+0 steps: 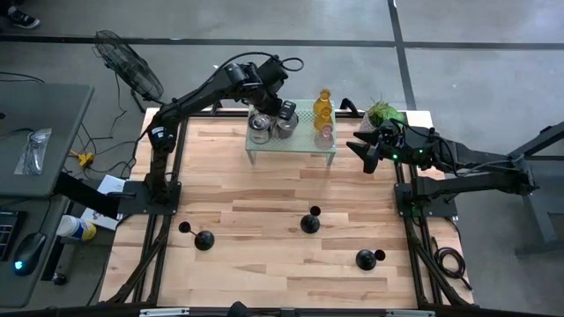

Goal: Pick & Place candle stick holders
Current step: Put the brown scented candle on the shelf, then put the left black candle holder on the shelf

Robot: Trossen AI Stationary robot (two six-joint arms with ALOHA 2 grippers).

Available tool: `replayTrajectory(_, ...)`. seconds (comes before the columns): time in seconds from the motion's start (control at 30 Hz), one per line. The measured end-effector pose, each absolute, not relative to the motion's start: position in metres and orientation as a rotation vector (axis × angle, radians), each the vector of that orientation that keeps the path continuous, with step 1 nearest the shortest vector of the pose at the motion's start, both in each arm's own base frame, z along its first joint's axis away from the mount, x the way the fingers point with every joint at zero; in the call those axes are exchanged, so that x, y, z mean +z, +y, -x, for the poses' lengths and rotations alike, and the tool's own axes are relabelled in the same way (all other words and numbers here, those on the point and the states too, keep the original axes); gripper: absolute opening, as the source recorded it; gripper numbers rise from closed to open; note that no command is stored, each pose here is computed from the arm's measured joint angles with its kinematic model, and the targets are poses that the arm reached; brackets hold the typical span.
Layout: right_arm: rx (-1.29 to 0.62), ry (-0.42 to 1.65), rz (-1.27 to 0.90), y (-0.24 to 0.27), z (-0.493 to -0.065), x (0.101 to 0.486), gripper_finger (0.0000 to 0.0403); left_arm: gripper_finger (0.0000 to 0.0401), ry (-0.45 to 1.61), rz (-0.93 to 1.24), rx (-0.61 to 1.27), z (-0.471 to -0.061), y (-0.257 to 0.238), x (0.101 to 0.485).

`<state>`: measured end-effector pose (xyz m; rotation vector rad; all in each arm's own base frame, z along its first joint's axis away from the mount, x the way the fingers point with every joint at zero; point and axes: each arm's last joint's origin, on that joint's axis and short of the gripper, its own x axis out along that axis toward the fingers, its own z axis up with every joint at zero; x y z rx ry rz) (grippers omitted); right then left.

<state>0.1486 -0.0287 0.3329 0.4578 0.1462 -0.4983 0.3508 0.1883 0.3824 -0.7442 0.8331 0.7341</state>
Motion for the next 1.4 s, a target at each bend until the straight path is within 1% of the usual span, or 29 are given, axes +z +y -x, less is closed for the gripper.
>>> replayTrajectory(0.17,-0.498,0.146,-0.458,-0.029,-0.149,0.333,0.0247,0.0001,0.841,0.742,0.742,-0.354,0.190,0.378)
replayTrajectory(0.4,-0.496,0.147,-0.459,-0.029,-0.149,0.333,0.0247,0.0001,0.825,0.711,0.810,-0.353,0.192,0.378)
replayTrajectory(0.87,-0.496,0.145,-0.467,-0.029,-0.149,0.333,0.0247,0.0000,0.792,0.676,0.848,-0.352,0.192,0.382)
replayTrajectory(1.2,-0.495,0.145,-0.469,-0.029,-0.149,0.333,0.0247,0.0000,0.780,0.552,0.747,-0.348,0.166,0.419)
replayTrajectory(1.4,-0.485,0.141,-0.471,-0.028,-0.147,0.334,0.0247,0.0000,0.793,0.505,0.719,-0.329,0.141,0.437)
